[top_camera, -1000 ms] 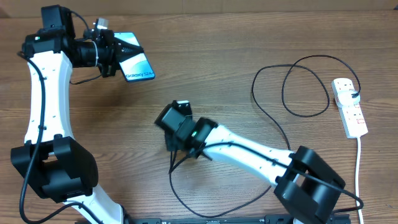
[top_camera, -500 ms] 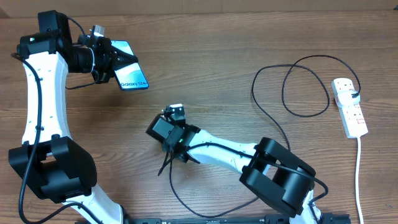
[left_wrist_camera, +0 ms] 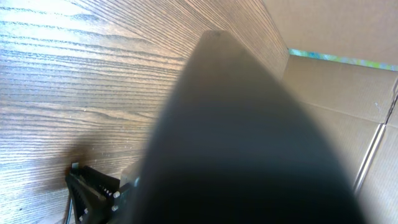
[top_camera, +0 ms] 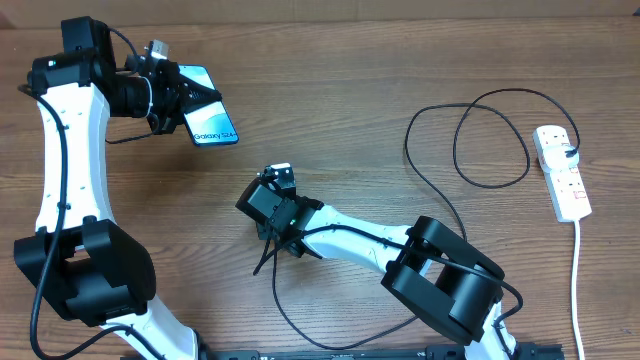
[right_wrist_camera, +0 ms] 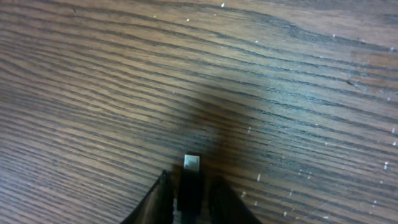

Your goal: Plug charger to phone and switch on socket

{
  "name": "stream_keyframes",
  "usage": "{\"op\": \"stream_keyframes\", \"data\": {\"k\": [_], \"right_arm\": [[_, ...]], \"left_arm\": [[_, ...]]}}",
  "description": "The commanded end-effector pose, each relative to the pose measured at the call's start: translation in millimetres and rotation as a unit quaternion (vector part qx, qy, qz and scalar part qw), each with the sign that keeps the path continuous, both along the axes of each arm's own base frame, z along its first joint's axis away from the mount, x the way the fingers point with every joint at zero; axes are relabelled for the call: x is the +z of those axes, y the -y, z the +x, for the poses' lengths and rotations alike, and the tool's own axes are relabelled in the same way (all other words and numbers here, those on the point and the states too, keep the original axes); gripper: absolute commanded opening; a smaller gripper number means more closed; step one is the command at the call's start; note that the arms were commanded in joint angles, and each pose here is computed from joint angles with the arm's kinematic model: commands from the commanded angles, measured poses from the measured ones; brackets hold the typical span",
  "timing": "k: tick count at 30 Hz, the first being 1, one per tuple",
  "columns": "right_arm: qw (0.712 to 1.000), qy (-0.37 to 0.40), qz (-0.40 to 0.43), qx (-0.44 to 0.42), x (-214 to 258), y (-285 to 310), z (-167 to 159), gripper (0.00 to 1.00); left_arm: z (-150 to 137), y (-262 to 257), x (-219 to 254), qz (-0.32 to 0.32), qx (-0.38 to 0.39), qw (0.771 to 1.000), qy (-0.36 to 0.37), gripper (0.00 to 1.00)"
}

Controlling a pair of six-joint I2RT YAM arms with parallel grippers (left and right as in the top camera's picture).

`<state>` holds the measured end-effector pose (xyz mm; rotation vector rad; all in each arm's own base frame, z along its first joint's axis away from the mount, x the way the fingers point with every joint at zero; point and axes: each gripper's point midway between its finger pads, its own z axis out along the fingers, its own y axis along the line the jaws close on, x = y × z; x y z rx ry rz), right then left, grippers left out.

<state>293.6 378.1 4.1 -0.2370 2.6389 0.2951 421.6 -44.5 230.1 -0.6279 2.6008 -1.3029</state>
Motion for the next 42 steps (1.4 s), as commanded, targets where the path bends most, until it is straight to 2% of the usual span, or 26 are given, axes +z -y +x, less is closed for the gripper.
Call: {"op": "stream_keyframes", "data": {"k": [1,5,13,17,21,25,29,32,34,37,39,42], "right_arm": [[1.0,-0.009,-0.013,0.009,-12,1,-3,0.13],[1.0,-0.016,-0.023,0.009,-15,6,-6,0.04],[0.999,-0.009,-0.041,0.02,-14,11,-5,0.04],[0.998,-0.004,-0.052,0.029,9,18,-1,0.03],[0.998,-0.013,0.004,0.062,57,16,2,0.03],[0.985,-0.026,0.11,0.129,112,8,5,0.04],[0.951,-0.053,0.225,0.203,161,12,4,0.04],[0.901,-0.075,0.321,0.281,194,19,-2,0.04],[0.855,-0.081,0.384,0.339,216,30,-8,0.04],[0.812,-0.081,0.433,0.382,236,43,-14,0.04],[0.792,-0.078,0.452,0.402,245,47,-19,0.04],[0.779,-0.078,0.462,0.416,250,48,-23,0.04]], "left_arm": [[1,3,6,-0.003,-0.011,1.0,0.015,0.04],[0,1,6,-0.005,-0.008,1.0,0.011,0.04],[-1,2,6,-0.009,-0.009,1.0,0.009,0.04],[-1,4,8,-0.014,-0.011,1.0,0.012,0.04],[1,12,21,-0.051,-0.027,0.998,0.036,0.04],[3,20,37,-0.093,-0.045,0.992,0.068,0.04],[5,25,50,-0.123,-0.057,0.987,0.092,0.04],[8,29,62,-0.143,-0.075,0.978,0.129,0.04],[6,34,81,-0.18,-0.103,0.962,0.177,0.04],[3,38,101,-0.222,-0.128,0.943,0.214,0.04],[3,39,106,-0.229,-0.136,0.936,0.228,0.04],[3,44,106,-0.227,-0.144,0.934,0.234,0.04]]}}
